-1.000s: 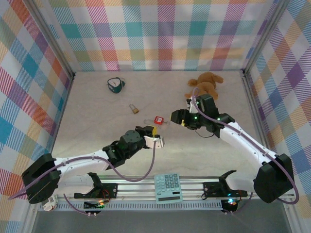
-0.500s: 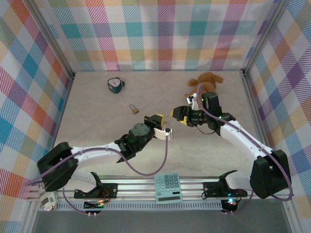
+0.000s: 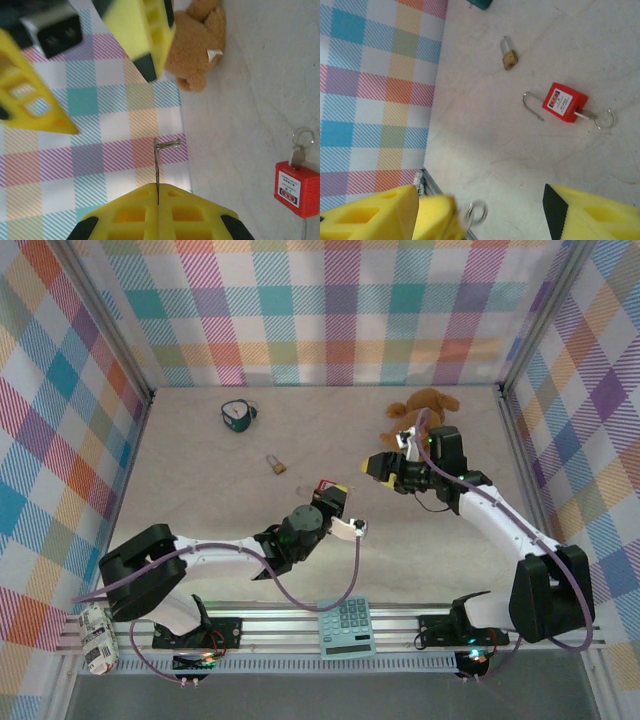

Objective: Unlock with the key

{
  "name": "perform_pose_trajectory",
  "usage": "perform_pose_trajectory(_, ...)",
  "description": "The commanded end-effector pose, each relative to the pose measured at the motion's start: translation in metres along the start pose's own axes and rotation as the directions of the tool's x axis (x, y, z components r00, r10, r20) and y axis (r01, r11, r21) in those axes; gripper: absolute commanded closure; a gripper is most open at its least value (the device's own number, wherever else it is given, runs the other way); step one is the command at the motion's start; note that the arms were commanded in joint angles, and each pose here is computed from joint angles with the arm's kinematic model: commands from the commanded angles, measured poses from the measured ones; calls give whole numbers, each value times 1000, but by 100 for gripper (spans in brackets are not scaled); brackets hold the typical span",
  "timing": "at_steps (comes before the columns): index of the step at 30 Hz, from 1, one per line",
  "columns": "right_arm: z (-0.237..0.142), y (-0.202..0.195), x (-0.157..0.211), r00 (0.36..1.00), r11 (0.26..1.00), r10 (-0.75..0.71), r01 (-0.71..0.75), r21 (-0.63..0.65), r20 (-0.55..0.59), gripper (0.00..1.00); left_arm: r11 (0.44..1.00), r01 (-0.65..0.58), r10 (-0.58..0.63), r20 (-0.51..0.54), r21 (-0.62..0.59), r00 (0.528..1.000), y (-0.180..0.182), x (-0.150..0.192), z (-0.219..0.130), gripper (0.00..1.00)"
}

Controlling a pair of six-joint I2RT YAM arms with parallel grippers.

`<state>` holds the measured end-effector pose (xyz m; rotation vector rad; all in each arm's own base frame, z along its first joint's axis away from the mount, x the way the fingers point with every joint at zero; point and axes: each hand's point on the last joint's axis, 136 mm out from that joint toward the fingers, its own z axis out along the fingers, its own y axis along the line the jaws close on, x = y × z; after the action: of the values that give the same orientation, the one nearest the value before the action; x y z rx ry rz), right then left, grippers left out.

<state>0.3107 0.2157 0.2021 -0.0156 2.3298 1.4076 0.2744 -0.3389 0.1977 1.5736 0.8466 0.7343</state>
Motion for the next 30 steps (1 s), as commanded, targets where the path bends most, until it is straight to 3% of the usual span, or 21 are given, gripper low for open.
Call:
perform_pose_trajectory(1,6,19,5,998,986,-16,6,-166,-61,31,998,-59,59,5,-17,998,15,-4,-11,100)
perform_pose_trajectory(11,2,34,25,995,955,44,-69,-287,-93,28,996,-66,66,0,-58,998,41,-3,-24,100)
perform_pose_trajectory(20,4,59,29,994,924,77,-102,-368,-81,32,994,-95,94,-26,-55,995,46,-3,-15,100)
perform_pose_trajectory(30,13,70,42,987,921,98,-140,-364,-131,52,995,-75,71,-59,-69,996,40,13,-17,100)
